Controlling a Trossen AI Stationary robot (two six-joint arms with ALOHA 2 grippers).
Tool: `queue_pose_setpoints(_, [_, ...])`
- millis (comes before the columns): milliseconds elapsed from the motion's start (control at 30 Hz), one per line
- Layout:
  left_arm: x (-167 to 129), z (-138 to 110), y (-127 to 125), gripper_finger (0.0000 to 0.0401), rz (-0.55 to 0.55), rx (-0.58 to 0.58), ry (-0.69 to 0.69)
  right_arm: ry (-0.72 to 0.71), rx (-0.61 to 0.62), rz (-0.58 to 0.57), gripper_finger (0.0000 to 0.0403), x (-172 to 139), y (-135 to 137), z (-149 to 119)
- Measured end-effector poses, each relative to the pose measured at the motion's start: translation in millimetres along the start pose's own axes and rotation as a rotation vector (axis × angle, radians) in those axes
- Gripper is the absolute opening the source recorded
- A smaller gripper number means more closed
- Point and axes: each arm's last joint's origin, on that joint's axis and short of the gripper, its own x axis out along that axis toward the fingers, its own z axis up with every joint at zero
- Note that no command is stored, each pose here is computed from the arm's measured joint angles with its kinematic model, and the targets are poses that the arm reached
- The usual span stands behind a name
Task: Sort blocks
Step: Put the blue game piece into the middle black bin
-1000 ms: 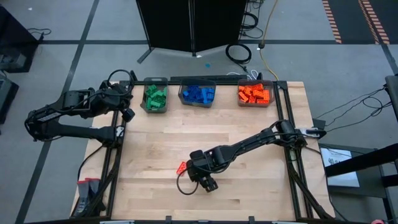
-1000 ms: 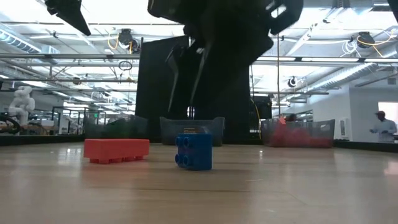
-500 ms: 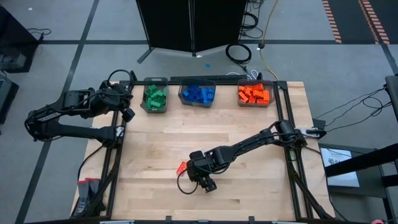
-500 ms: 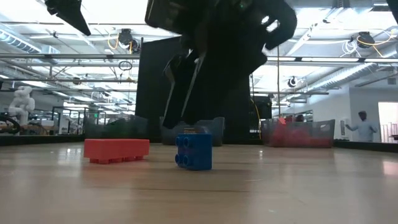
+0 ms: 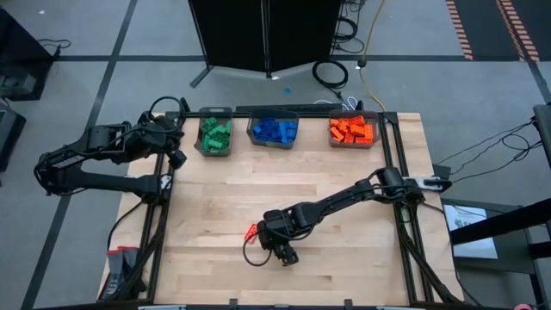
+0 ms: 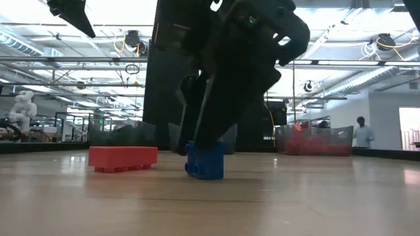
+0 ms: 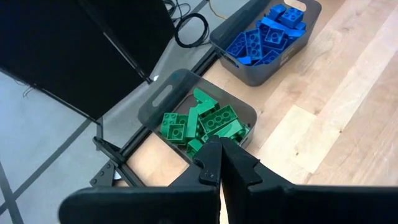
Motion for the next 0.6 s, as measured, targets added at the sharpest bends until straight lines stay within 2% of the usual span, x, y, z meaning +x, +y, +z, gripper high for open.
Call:
queue_pose_setpoints(333, [0.1,-0.1,0.0,0.0000,0.000,0.000,0.000,0.035,0.012,0.023,0.0252,-0.1,-1.2,-3.5])
queue_pose_setpoints(600, [0.1,0.1,-0.1,0.0000,0.000,0.000,0.000,0.048,-0.013,0.023,0.0195,-0.2,-1.2,-4.8])
